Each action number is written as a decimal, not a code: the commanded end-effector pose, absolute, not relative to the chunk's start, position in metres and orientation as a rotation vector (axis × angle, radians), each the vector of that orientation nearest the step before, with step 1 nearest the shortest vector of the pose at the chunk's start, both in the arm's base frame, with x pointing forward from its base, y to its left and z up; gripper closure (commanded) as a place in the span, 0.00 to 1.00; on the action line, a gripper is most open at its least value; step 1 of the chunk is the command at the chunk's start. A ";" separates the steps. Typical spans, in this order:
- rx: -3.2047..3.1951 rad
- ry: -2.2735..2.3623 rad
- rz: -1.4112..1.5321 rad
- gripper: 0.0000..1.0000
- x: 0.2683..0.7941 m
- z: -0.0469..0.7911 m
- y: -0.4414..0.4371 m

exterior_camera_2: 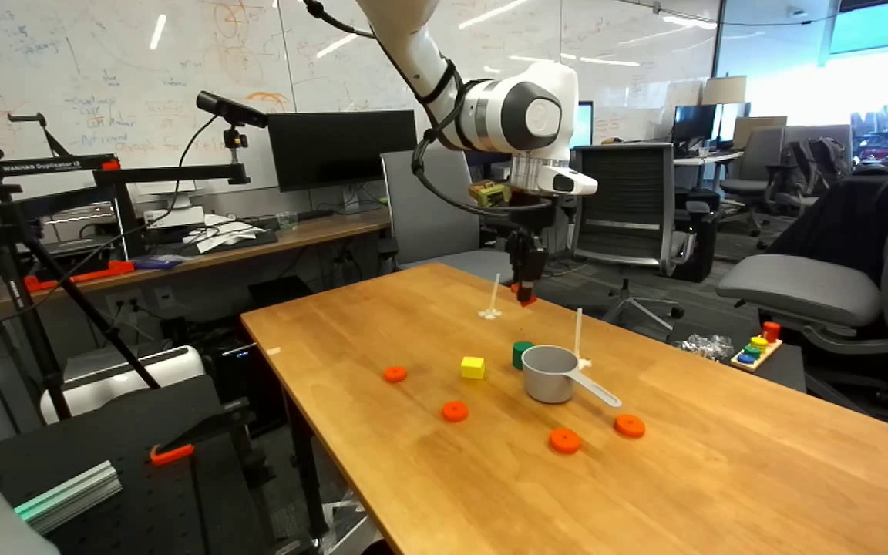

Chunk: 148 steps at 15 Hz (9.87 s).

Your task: Put the orange, yellow and green blocks in the gray pot one at a time

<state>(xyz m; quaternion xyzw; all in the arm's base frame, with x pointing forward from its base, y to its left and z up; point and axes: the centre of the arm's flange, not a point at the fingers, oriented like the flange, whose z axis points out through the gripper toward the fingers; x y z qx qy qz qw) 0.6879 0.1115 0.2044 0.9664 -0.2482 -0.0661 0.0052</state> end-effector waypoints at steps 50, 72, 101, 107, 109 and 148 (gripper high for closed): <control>3.060 -0.469 -0.418 0.00 0.688 0.138 0.173; 3.211 -0.997 -0.189 0.00 0.630 0.130 0.198; 3.017 -1.540 -0.222 0.00 0.592 0.166 0.085; 2.930 -1.594 -0.410 0.00 0.597 0.165 0.102; 2.888 -1.631 -0.469 0.00 0.595 0.161 0.103; 2.777 -1.428 -0.310 0.00 0.629 0.093 0.146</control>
